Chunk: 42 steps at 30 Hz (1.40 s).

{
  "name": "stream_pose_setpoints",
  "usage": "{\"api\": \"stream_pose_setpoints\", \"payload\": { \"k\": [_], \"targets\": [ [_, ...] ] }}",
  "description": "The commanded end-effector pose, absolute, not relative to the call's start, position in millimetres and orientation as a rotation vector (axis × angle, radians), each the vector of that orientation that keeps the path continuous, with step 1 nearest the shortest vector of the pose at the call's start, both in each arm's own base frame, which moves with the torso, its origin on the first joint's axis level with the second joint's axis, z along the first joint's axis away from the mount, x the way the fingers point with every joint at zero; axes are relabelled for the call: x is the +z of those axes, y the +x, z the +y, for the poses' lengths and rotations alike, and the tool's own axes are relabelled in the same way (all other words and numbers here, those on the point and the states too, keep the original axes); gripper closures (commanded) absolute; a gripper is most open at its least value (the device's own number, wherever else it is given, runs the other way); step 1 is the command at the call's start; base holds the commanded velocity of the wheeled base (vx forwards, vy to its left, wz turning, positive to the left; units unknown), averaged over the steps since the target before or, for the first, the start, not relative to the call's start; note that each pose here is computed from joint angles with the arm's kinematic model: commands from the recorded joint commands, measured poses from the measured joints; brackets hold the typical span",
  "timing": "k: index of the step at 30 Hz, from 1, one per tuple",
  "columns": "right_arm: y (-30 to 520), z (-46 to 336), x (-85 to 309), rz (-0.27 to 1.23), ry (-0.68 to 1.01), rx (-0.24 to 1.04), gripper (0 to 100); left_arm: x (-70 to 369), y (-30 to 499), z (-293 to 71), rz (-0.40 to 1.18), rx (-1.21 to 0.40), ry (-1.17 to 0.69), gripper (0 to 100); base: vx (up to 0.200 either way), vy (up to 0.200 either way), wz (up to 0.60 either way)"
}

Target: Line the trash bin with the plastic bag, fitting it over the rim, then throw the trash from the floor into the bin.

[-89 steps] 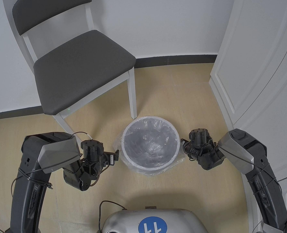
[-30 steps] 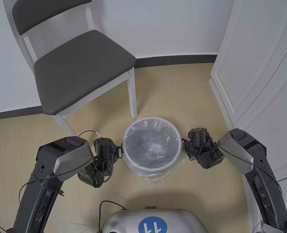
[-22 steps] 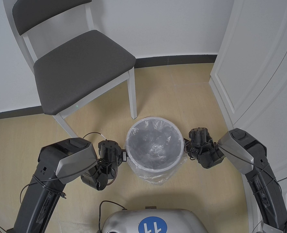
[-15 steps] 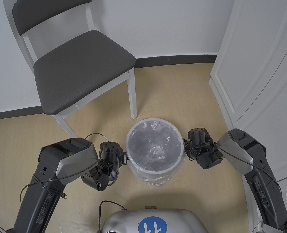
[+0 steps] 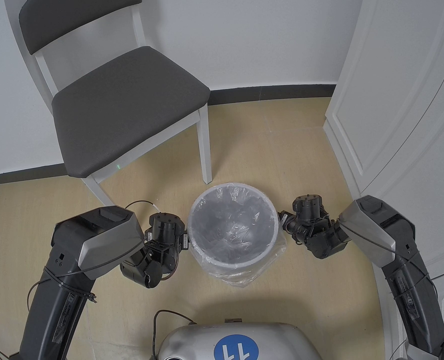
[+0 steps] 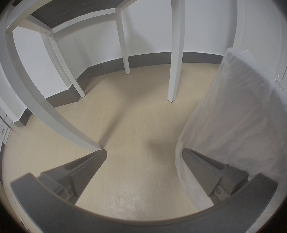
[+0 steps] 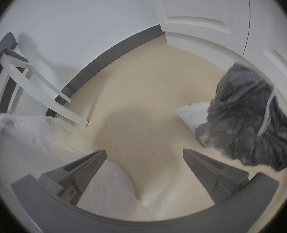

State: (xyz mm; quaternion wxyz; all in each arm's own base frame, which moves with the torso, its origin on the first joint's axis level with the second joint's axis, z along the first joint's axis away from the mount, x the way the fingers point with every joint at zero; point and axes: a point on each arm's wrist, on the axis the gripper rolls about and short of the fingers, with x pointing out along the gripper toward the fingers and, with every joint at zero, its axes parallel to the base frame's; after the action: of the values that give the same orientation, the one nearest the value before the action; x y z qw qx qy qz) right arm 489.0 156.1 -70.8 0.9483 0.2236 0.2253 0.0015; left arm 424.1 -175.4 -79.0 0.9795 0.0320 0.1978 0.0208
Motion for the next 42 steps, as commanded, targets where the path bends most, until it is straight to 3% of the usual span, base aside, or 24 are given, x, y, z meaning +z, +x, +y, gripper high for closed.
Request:
{"api": "stream_pose_setpoints", "payload": {
  "k": [1,3,10,11,16,20,23,34,42],
  "targets": [
    [480,123,-34,0.467,0.293,-0.017,0,-78,425,-172,0.398,0.053,0.061,0,0.0,0.0,0.0],
    [471,110,-30,0.489,0.168,-0.014,0,-78,426,-172,0.396,0.053,0.059,0,0.0,0.0,0.0],
    [449,98,-12,0.483,0.079,0.001,0,-78,426,-171,0.399,0.055,0.057,0,0.0,0.0,0.0],
    [436,85,-7,0.514,0.0,0.013,0,-78,426,-171,0.401,0.056,0.05,0,0.0,0.0,0.0],
    [402,63,5,0.505,-0.116,0.207,0,-78,426,-171,0.402,0.059,0.039,0,0.0,0.0,0.0],
    [376,63,1,0.48,-0.117,0.41,0,-78,426,-171,0.402,0.059,0.039,0,0.0,0.0,0.0],
    [372,72,-9,0.463,-0.14,0.485,0,-78,426,-171,0.402,0.059,0.039,0,0.0,0.0,0.0],
    [368,100,-59,0.456,-0.16,0.546,0,-78,426,-171,0.4,0.059,0.038,0,0.0,0.0,0.0],
    [390,118,-78,0.421,-0.169,0.434,0,-78,426,-171,0.402,0.059,0.039,0,0.0,0.0,0.0]
  ]
}}
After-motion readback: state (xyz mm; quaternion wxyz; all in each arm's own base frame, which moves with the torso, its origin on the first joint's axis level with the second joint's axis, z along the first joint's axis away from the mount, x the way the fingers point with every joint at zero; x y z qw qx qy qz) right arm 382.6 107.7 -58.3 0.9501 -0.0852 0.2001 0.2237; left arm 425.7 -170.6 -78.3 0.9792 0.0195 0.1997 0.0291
